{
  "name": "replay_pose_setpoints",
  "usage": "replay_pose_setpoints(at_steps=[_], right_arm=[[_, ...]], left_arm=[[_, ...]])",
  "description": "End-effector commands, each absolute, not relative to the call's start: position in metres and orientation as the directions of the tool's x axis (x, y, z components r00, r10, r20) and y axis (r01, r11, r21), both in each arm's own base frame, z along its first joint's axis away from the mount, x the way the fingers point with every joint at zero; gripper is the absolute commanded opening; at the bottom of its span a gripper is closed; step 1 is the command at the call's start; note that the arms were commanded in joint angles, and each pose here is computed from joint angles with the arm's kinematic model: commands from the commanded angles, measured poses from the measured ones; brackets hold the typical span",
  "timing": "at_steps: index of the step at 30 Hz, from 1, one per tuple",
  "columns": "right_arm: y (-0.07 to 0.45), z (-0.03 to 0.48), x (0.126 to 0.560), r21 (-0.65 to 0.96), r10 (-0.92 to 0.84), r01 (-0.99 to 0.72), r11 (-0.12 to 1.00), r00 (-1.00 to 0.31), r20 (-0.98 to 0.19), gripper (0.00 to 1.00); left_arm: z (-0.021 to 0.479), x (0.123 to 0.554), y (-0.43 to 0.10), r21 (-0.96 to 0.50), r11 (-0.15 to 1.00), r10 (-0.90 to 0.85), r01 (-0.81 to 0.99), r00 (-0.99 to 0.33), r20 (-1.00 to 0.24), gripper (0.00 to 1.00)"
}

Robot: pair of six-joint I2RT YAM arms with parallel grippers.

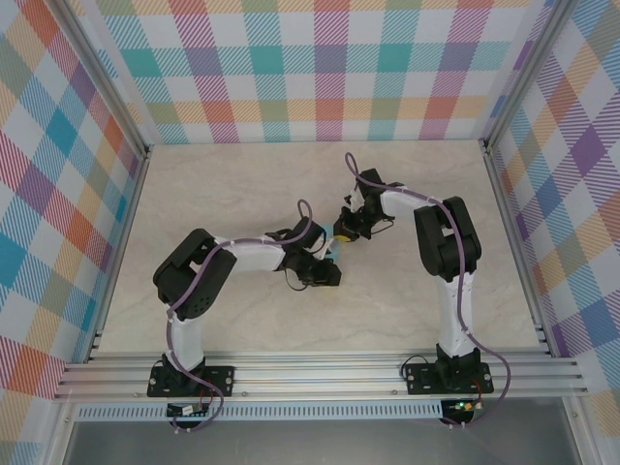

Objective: Fold a paper plane with a square sheet of paper (fold left side to right side)
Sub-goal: Fold the wing for the fifth time at the center of the table, then turn over the paper plane at the center of the table.

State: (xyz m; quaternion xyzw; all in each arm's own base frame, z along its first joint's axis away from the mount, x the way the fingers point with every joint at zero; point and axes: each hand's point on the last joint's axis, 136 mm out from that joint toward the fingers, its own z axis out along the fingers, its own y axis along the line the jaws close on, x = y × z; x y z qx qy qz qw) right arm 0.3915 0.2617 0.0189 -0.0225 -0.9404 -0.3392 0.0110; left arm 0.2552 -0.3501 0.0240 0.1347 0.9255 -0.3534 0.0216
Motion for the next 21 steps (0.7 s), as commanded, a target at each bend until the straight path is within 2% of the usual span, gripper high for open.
replay_pose_setpoints(at_steps=[1, 5, 9, 11, 15, 21], right_arm=[[0.26, 0.012, 0.396, 0.625, 0.022, 0.013, 0.781, -1.0, -0.008, 0.06], [0.262, 0.05, 0.407, 0.642, 0.021, -0.045, 0.765, -0.995, -0.094, 0.15], [0.253, 0.085, 0.409, 0.599, 0.018, -0.093, 0.795, -0.984, -0.176, 0.27], [0.243, 0.097, 0.406, 0.557, 0.02, -0.098, 0.825, -0.979, -0.202, 0.33], [0.231, 0.097, 0.389, 0.493, 0.015, -0.082, 0.866, -0.982, -0.19, 0.4], [0.249, 0.077, 0.354, 0.393, -0.05, -0.11, 0.913, -0.986, -0.158, 0.53]], left_arm=[[0.043, 0.247, -0.345, -0.67, 0.698, 0.228, 0.252, -0.965, -0.126, 0.22], [0.079, 0.259, -0.346, -0.682, 0.667, 0.193, 0.299, -0.954, -0.23, 0.28], [0.1, 0.28, -0.326, -0.626, 0.719, 0.102, 0.301, -0.937, -0.334, 0.34], [0.112, 0.295, -0.307, -0.574, 0.77, 0.023, 0.279, -0.911, -0.412, 0.41], [0.13, 0.315, -0.271, -0.453, 0.865, -0.068, 0.214, -0.845, -0.53, 0.52], [0.14, 0.332, -0.245, -0.344, 0.93, -0.112, 0.127, -0.795, -0.596, 0.56]])
